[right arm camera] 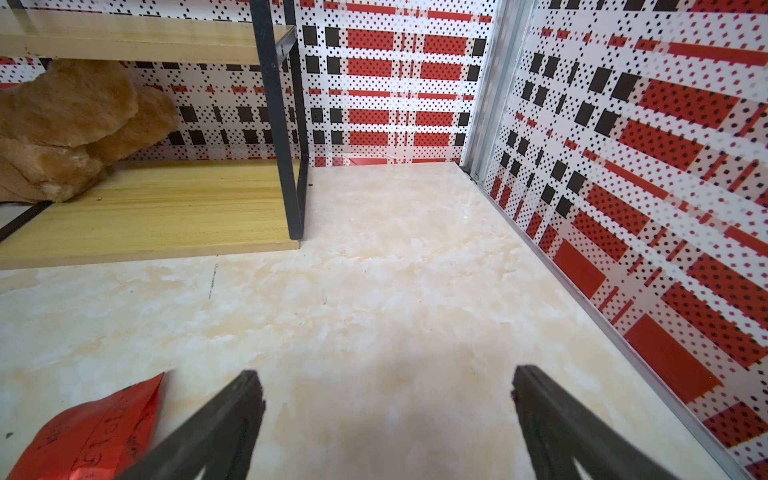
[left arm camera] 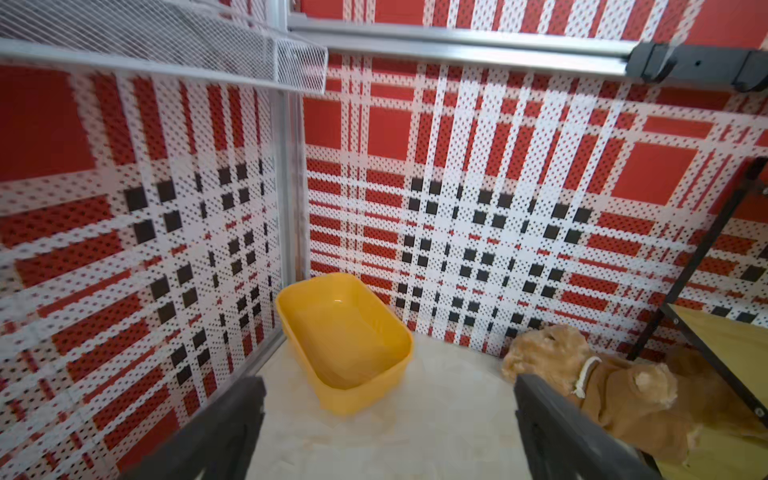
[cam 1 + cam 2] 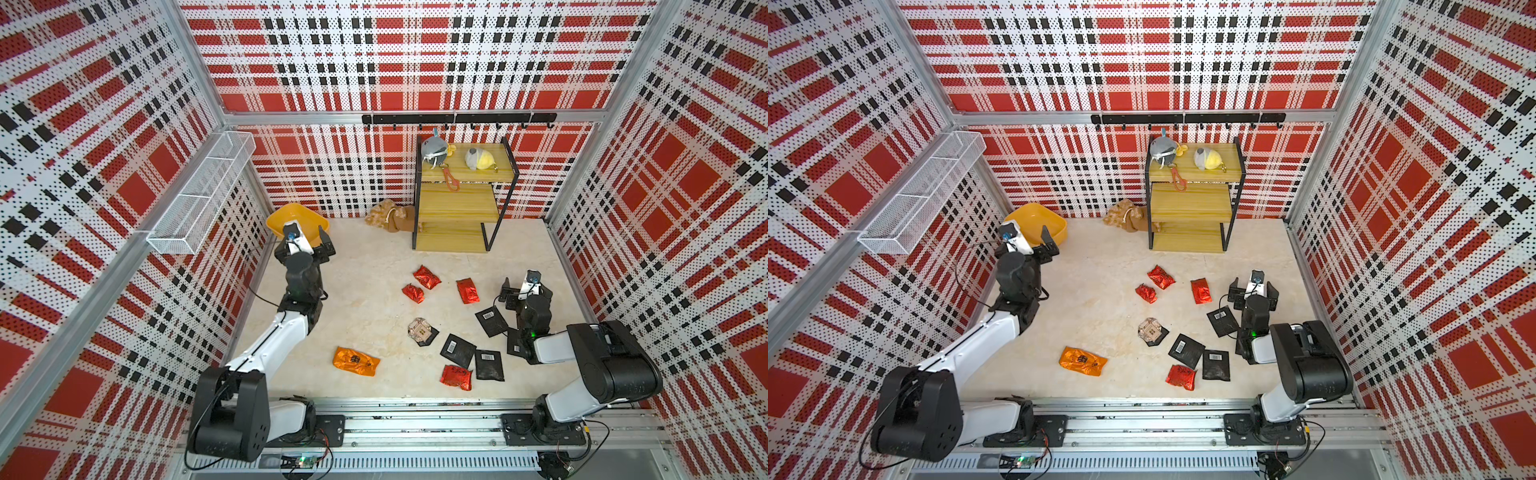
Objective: Put the tea bags into the storage box
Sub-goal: Move the storage box to the center of the board.
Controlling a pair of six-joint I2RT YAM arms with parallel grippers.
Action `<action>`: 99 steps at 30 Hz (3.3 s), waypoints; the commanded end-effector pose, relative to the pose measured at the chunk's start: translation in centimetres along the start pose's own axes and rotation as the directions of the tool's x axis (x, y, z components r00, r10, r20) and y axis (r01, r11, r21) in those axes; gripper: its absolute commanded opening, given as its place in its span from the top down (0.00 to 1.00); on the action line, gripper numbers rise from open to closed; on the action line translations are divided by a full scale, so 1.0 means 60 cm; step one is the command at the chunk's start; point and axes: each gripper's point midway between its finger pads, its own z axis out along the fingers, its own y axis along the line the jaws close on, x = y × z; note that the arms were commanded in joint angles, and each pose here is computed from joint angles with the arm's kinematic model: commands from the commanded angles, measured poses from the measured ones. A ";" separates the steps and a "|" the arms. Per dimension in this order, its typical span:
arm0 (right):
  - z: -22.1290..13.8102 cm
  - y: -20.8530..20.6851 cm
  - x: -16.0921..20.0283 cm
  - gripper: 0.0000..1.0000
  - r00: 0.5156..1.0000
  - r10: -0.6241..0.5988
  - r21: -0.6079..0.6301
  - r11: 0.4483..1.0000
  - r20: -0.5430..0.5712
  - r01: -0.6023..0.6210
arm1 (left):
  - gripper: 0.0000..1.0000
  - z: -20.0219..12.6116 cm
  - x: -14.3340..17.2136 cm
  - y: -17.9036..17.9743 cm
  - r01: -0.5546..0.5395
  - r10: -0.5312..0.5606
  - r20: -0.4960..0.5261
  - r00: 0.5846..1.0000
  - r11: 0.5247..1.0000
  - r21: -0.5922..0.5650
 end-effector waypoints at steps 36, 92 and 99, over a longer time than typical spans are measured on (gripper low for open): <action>0.006 -0.004 -0.013 0.00 1.000 0.023 -0.007 1.000 0.011 -0.023 | 0.09 0.298 0.348 -0.005 -0.025 0.250 -0.720 0.648 0.951 0.307; 0.002 0.194 0.013 0.00 0.790 -0.087 -0.343 0.925 -0.606 -0.161 | 0.20 -0.107 0.445 -0.432 0.255 0.388 -0.815 0.431 0.814 0.523; 0.004 0.217 0.041 0.00 0.742 -0.137 -0.377 0.911 -0.656 -0.166 | 0.01 -0.053 0.363 -0.400 0.196 0.299 -0.788 0.539 0.865 0.462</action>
